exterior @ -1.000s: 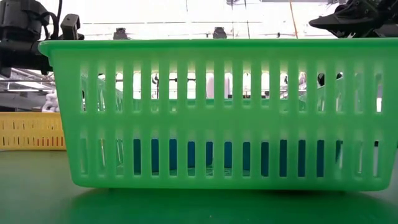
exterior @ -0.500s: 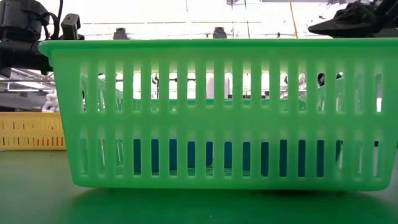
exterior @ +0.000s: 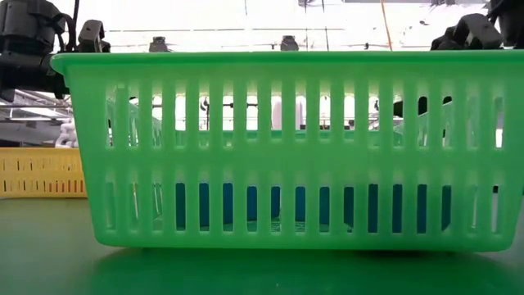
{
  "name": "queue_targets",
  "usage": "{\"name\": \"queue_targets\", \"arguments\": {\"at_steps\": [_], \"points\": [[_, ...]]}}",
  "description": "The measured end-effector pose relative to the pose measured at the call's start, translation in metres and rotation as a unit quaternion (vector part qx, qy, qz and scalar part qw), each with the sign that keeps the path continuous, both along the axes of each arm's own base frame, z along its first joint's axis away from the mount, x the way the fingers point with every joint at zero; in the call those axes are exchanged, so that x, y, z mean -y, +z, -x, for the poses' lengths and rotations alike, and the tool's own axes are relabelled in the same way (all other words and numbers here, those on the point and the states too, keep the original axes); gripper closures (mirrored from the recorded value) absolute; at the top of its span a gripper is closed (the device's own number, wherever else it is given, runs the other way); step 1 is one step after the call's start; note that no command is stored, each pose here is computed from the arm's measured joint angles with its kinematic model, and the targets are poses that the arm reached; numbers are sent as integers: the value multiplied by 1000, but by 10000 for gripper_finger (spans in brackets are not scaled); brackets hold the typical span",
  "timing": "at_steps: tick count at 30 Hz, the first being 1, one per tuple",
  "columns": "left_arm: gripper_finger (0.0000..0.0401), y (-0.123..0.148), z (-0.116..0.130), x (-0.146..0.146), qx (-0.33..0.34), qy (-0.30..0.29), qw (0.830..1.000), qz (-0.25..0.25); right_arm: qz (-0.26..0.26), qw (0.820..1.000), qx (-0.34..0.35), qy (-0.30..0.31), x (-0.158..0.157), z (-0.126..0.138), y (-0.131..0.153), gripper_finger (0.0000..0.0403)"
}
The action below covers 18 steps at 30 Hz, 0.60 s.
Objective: Sort & place blocks by color
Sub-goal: Return to Home Position
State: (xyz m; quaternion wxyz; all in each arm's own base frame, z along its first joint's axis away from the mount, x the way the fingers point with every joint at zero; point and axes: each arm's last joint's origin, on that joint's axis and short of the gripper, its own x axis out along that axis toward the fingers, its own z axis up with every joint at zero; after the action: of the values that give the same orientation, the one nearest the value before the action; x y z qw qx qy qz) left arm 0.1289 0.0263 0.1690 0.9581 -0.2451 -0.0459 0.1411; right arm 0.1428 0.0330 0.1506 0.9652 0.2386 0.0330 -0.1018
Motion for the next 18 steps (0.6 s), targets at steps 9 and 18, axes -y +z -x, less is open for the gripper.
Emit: {"name": "queue_targets", "arguments": {"at_steps": [9,18], "points": [[380,0,0,0,0,0,1000,0,-1,1000,0,2,0,0,0,190],[380,0,0,0,0,0,1000,0,-1,1000,0,2,0,0,0,190]]}}
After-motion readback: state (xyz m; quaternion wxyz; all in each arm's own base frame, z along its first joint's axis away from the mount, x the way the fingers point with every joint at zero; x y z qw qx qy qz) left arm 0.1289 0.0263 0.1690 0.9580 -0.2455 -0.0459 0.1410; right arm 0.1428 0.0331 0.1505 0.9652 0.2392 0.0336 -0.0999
